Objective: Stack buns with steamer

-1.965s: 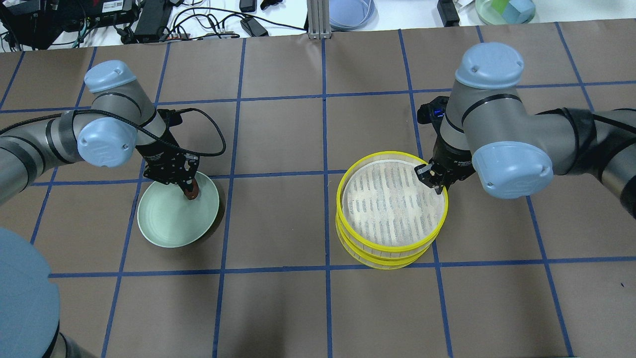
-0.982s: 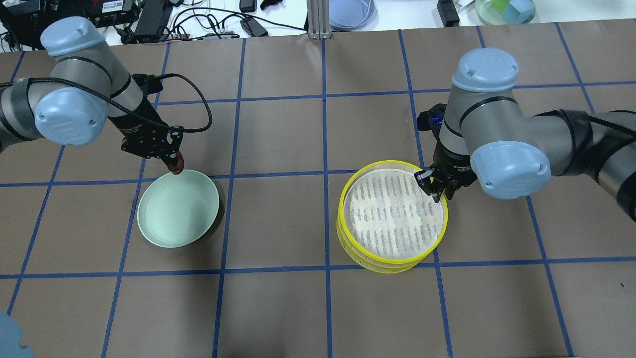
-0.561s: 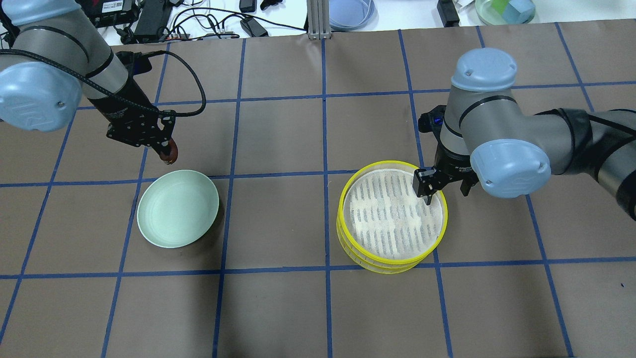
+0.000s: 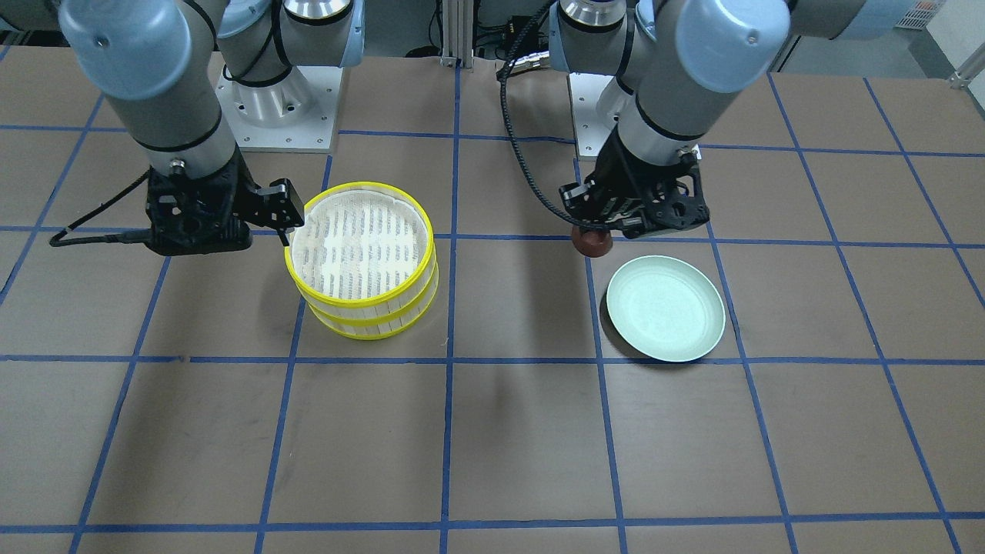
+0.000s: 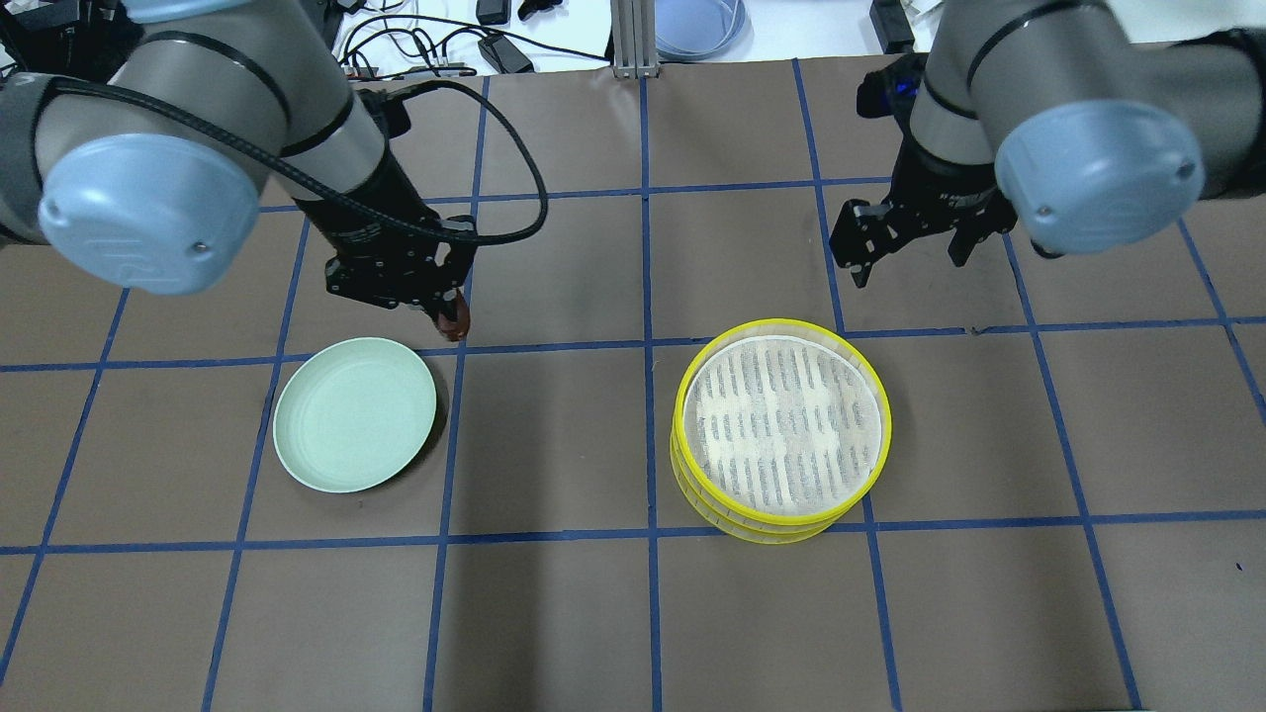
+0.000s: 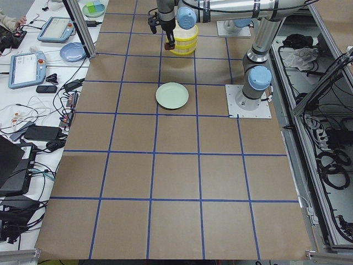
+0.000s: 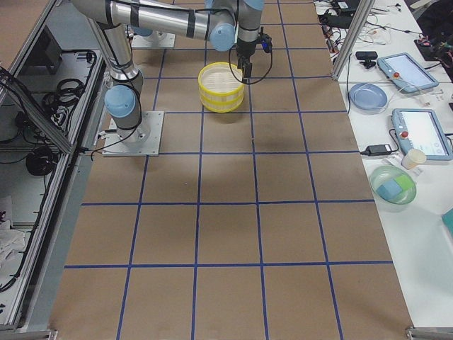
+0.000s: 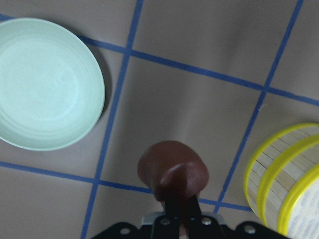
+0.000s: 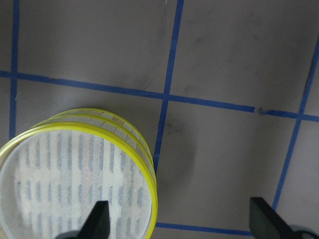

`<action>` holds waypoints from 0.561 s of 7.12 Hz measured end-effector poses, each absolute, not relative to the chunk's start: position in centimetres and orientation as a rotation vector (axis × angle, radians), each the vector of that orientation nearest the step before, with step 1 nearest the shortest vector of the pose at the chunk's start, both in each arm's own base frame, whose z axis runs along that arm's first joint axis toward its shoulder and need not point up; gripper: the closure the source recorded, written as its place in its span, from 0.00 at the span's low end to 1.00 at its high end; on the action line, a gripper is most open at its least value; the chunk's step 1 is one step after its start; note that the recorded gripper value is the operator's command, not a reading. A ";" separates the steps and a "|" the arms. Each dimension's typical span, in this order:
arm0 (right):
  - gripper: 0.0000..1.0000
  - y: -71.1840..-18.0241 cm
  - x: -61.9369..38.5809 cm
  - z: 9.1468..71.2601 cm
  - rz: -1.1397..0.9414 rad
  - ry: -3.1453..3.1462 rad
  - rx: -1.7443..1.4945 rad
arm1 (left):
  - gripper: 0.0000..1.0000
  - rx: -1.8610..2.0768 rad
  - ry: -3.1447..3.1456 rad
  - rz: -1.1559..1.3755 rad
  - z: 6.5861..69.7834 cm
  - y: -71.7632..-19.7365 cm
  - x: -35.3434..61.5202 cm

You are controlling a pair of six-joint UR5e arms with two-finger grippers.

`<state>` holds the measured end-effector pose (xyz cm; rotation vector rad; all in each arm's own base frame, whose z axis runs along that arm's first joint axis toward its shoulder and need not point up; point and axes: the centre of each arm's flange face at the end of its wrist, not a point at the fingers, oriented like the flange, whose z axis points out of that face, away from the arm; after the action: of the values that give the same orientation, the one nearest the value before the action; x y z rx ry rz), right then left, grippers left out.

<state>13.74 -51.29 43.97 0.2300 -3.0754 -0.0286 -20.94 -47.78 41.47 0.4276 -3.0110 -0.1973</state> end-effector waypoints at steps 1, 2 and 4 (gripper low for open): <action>0.00 -51.3 13.8 48.9 0.048 -3.082 0.155 | 1.00 0.426 -3.025 -0.205 40.5 -46.0 -26.2; 0.00 -50.9 13.8 52.1 0.092 -3.088 0.057 | 1.00 0.425 -3.024 -0.169 39.5 -44.5 -31.0; 0.00 -50.1 13.8 54.1 0.107 -3.090 -0.017 | 0.97 0.485 -2.979 -0.081 37.1 -43.2 -37.7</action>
<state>13.77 -50.07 54.06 -0.0167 -3.0898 0.1068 -37.66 -43.22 37.08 0.4846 -2.9788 -0.0812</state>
